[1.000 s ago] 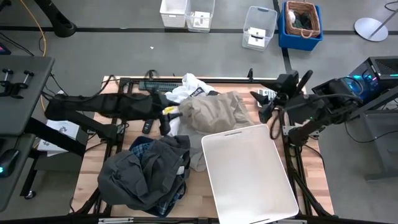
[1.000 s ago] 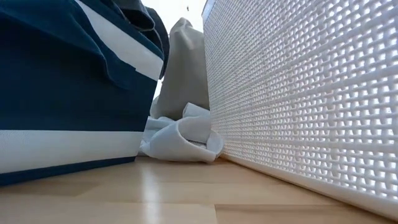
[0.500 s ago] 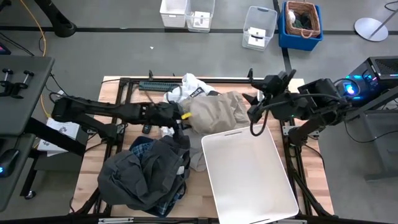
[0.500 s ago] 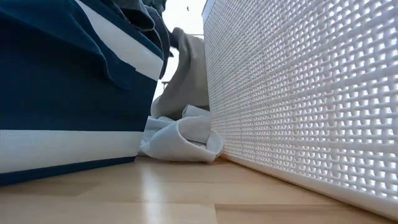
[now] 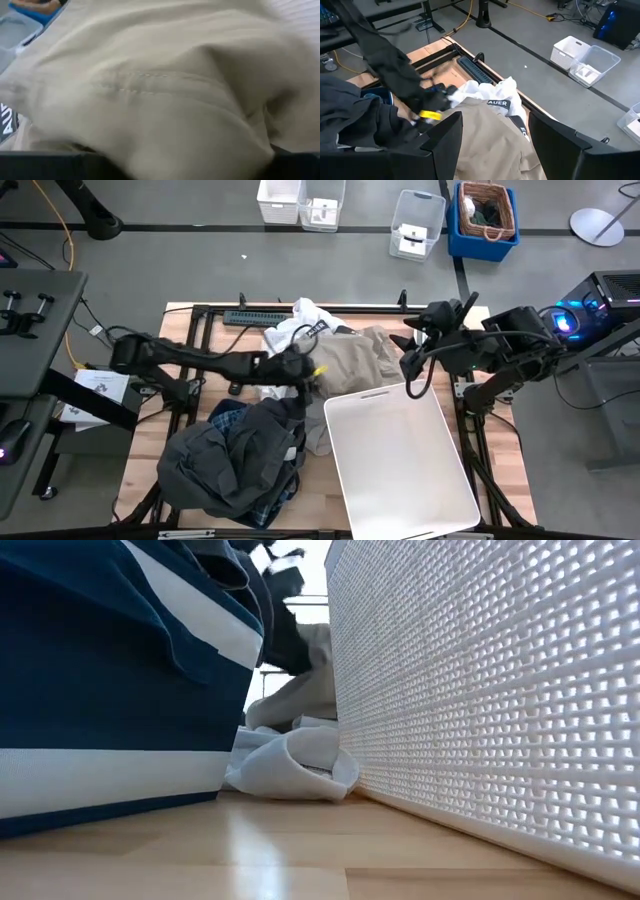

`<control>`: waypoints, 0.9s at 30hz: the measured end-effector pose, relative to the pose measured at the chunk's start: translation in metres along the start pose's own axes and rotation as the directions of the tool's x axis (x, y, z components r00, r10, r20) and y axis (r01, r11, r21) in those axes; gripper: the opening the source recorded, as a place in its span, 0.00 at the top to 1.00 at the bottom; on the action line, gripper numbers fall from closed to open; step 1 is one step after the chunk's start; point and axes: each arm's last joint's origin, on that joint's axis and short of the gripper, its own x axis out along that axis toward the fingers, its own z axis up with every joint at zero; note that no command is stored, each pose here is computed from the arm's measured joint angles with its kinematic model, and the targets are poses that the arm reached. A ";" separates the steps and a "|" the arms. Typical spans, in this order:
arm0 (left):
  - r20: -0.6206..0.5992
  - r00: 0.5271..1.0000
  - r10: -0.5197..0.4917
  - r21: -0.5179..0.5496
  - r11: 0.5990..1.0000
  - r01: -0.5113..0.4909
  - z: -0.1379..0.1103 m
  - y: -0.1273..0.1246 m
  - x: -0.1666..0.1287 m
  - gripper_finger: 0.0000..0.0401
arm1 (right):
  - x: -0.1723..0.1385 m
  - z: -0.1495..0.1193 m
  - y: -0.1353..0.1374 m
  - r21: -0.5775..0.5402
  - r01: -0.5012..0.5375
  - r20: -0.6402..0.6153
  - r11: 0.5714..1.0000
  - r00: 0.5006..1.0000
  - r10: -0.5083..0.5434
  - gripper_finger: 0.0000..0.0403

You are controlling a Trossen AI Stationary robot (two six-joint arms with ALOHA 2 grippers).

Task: Sort clothes
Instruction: Put brown short into the white laundry organizer

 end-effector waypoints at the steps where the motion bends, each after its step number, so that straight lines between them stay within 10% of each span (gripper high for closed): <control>1: -0.020 1.000 0.000 0.003 1.000 0.000 -0.001 0.003 0.009 0.53 | 0.000 0.000 0.000 0.000 0.000 0.000 1.000 1.000 0.000 0.45; 8: -0.313 0.946 -0.087 -0.018 0.996 0.086 -0.039 0.019 0.072 0.57 | 0.000 0.000 0.001 0.010 -0.004 -0.004 1.000 1.000 0.004 0.45; 15: -0.376 0.871 -0.315 -0.300 0.931 0.207 -0.061 0.022 0.101 0.96 | 0.000 0.000 0.001 0.031 -0.005 -0.004 1.000 1.000 0.005 0.45; 22: 0.097 0.962 -0.253 -0.242 0.932 0.270 0.032 0.052 -0.001 0.99 | 0.000 0.000 0.000 0.023 0.007 0.005 1.000 1.000 -0.008 0.45; 27: 0.425 0.897 -0.123 -0.116 0.975 0.189 0.071 0.075 -0.096 0.99 | 0.000 0.000 0.000 -0.009 0.019 0.015 1.000 1.000 -0.019 0.45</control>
